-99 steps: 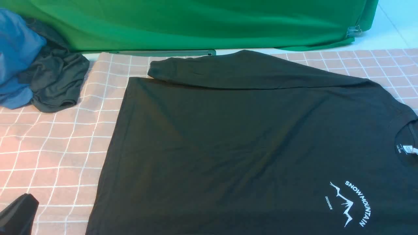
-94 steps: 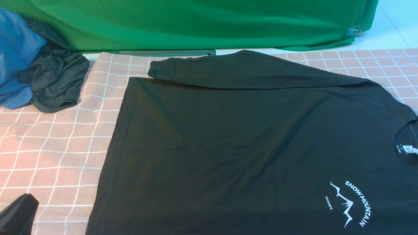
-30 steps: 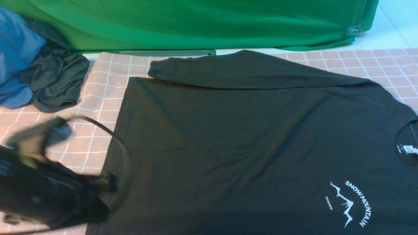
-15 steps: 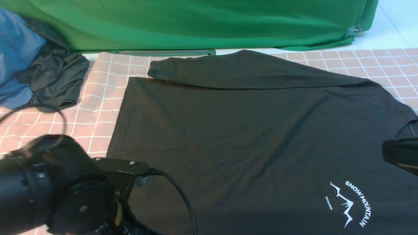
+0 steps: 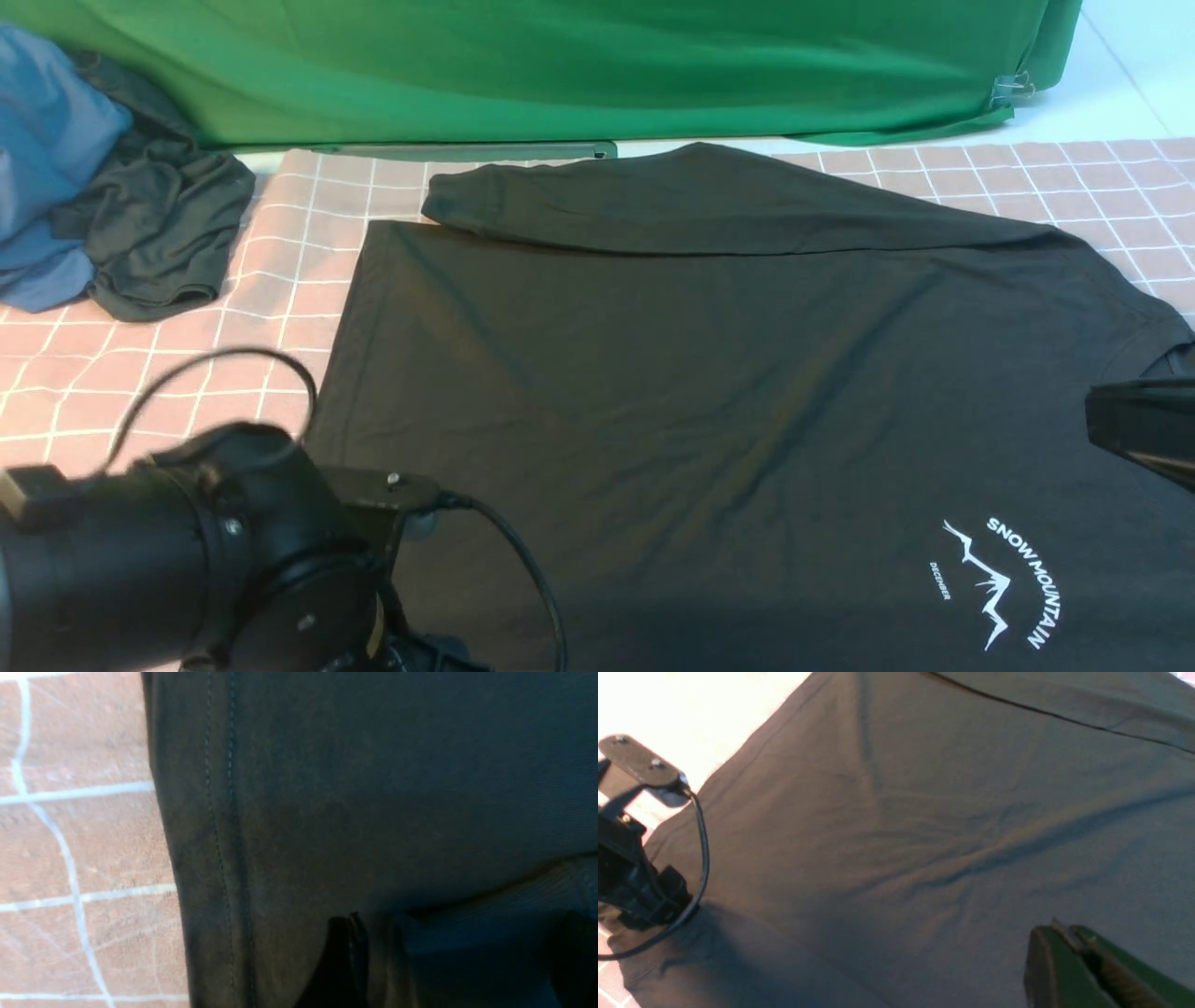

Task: Fold a long-sleeved shirt over a pink coffee tablecloth.
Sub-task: 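Grasp the left edge of the dark T-shirt lying flat on the table, then fold the left side of the black T-shirt inward over its body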

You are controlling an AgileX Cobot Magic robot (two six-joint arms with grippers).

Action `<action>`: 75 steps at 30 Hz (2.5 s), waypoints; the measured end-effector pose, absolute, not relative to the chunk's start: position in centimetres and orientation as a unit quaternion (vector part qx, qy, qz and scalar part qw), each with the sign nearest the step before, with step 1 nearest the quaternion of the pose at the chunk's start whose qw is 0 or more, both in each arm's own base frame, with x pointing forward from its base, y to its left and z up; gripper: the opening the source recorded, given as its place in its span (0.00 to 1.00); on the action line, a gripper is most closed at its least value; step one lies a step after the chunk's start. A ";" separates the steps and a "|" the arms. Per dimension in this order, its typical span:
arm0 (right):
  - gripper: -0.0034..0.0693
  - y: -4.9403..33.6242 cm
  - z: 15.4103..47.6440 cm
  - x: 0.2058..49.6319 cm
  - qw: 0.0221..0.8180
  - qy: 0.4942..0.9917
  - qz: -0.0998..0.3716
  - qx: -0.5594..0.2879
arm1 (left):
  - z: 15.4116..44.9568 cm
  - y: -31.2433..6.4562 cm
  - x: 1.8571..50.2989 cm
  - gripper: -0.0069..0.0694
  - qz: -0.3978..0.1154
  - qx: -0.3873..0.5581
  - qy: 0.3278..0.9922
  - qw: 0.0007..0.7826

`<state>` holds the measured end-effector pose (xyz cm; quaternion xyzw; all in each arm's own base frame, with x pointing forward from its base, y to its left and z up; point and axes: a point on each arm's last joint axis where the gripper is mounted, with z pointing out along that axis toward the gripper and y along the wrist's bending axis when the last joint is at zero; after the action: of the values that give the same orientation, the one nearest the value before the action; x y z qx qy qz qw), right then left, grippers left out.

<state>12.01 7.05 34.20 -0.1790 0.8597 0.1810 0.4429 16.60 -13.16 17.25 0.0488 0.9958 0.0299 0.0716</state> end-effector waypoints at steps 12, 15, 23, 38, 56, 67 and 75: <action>0.11 7.1 34.3 12.0 0.446 0.858 0.184 -0.177 | 16.2 -13.3 16.3 0.42 -0.009 0.021 0.996 0.090; 0.11 7.1 34.3 12.0 0.446 0.858 0.184 -0.177 | 16.2 -13.3 16.2 0.23 -0.010 0.030 0.996 0.086; 0.12 7.1 34.3 12.0 0.446 0.858 0.184 -0.177 | 19.1 -12.8 15.5 0.15 -0.018 0.026 0.996 0.085; 0.13 7.1 34.6 12.2 0.462 0.849 0.187 -0.173 | 30.2 -12.5 18.7 0.15 -0.080 -0.029 0.972 0.220; 0.14 7.1 34.7 12.3 0.468 0.846 0.189 -0.171 | 29.9 -8.8 31.0 0.15 -0.076 -0.081 0.948 0.297; 0.14 7.1 34.7 12.3 0.468 0.846 0.189 -0.171 | 26.7 -9.5 35.4 0.15 -0.026 -0.019 0.947 0.319; 0.14 7.3 33.9 12.3 0.433 0.865 0.183 -0.177 | 25.1 -9.6 36.9 0.16 -0.003 0.013 0.941 0.337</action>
<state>12.33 7.26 33.93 -0.1773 0.8649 0.1826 0.4326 36.91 -9.64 25.09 0.0126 0.9415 -0.0026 0.3368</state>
